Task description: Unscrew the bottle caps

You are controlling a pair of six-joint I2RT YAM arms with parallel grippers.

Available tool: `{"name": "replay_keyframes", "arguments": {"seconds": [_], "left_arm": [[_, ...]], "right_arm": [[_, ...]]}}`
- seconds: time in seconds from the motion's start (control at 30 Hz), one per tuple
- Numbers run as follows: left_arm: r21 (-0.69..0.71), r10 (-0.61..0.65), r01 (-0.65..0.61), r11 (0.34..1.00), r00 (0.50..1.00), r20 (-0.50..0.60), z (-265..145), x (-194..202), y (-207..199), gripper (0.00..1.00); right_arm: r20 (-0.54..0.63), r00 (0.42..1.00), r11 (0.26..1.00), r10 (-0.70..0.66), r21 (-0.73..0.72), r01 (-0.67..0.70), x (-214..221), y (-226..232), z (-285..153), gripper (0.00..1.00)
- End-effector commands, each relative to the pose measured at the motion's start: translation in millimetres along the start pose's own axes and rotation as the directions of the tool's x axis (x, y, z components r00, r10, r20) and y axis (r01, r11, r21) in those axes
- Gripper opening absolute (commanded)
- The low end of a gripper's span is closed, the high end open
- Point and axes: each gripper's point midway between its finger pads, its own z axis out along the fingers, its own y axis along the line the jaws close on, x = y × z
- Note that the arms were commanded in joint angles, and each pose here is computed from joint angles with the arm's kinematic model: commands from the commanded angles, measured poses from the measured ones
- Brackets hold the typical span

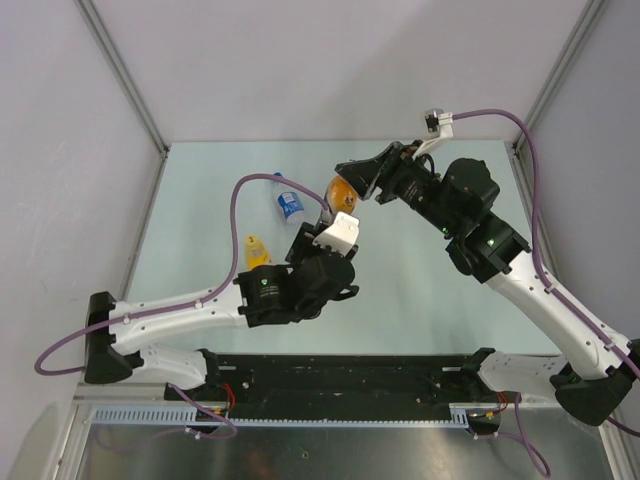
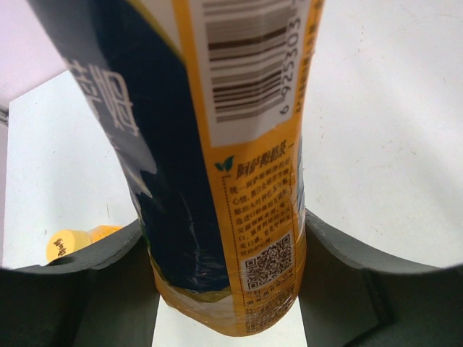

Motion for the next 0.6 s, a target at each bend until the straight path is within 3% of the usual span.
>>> {"name": "replay_keyframes", "arguments": {"seconds": [0.0,0.17,0.33,0.57], "left_arm": [[0.007,-0.055,0.054,0.998,0.998,0.031,-5,-18,-3,0.0],[0.02,-0.043,0.042,0.999,0.999,0.026,-5,-16,-7,0.0],[0.022,-0.033,0.032,0.999,0.999,0.021,-5,-12,-9,0.0],[0.09,-0.051,0.05,0.995,0.999,0.012,-10,-8,-12,0.0]], "right_arm": [[0.082,0.997,1.0,0.001,-0.022,0.001,-27,14,-2,0.6],[0.074,0.997,1.0,-0.005,-0.011,0.006,-25,12,-1,0.36],[0.06,0.998,1.0,-0.015,0.005,0.015,-22,9,0,0.04],[0.048,0.996,0.996,-0.079,-0.039,0.081,-24,14,-6,0.0]]}}
